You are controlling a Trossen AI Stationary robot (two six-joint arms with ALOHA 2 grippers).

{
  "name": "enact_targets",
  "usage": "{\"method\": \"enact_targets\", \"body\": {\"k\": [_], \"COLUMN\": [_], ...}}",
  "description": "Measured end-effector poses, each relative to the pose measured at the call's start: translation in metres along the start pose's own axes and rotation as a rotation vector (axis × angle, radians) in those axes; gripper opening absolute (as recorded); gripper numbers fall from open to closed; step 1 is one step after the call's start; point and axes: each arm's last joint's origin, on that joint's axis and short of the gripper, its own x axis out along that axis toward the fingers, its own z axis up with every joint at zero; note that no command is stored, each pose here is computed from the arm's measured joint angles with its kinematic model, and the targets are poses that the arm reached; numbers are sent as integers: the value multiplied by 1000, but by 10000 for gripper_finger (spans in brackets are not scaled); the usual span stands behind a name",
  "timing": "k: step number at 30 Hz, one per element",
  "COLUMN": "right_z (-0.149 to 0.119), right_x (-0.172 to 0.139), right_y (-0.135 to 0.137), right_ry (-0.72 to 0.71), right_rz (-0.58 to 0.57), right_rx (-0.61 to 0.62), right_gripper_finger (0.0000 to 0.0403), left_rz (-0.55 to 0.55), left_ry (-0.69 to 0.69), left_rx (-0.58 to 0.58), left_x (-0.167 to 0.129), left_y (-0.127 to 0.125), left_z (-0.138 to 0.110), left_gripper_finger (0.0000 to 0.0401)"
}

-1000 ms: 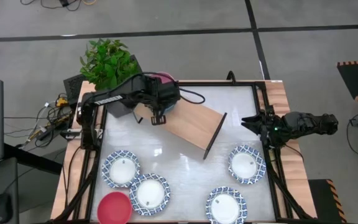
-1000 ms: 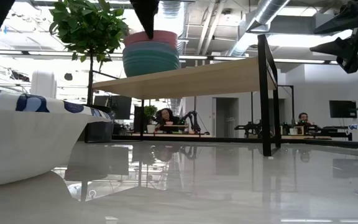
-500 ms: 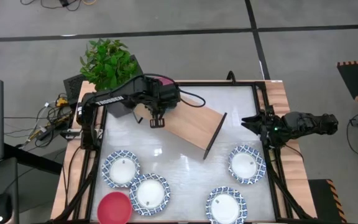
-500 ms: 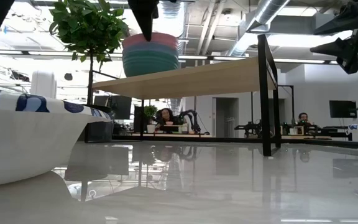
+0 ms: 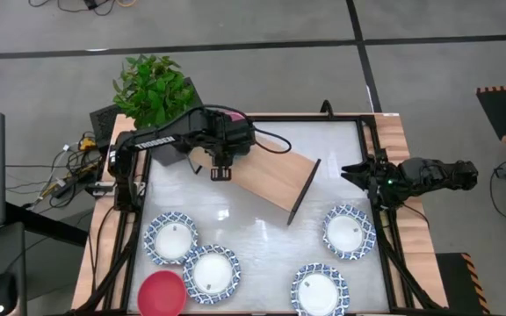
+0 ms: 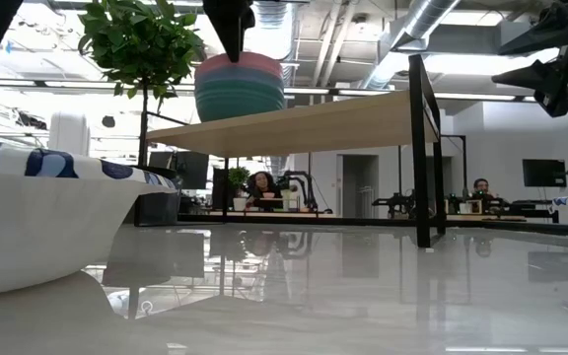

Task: Place and stack bowls onto a shelf
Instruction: Stack the orange bowl on top of the pink bowl on the shelf

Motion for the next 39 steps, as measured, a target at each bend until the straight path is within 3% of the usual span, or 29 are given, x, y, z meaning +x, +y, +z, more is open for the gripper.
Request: {"method": "enact_targets", "body": {"k": [10, 13, 16, 19, 24, 27, 31, 35, 39], "right_z": [0, -1, -2, -2, -2, -2, -2, -2, -2], "right_x": [0, 0, 0, 0, 0, 0, 0, 0, 0], "right_y": [0, -1, -2, -2, -2, -2, -2, -2, -2], "right_ry": [2, 9, 17, 17, 17, 17, 16, 15, 15], "right_rz": [-2, -11, -19, -19, -20, -20, -21, -22, -22], "right_rx": [-7, -14, -19, -20, -20, -20, -20, -21, -22], "right_gripper_finger": [212, 212, 212, 212, 212, 212, 212, 212, 212], "left_rz": [2, -81, -243, -371, -453, -420, -334, -354, -426], "left_ry": [-96, -152, -220, -243, -183, -161, -123, -27, 40], "left_rx": [1, -3, -24, -67, -59, -48, -121, -168, -120], "left_x": [-36, -52, -68, -79, -93, -96, -91, -72, -47], "left_y": [-3, -9, -23, -46, -99, -137, -183, -225, -262], "left_z": [-18, -26, -31, -31, -39, -46, -61, -78, -92], "left_gripper_finger": [144, 142, 142, 142, 142, 142, 142, 142, 142]}}
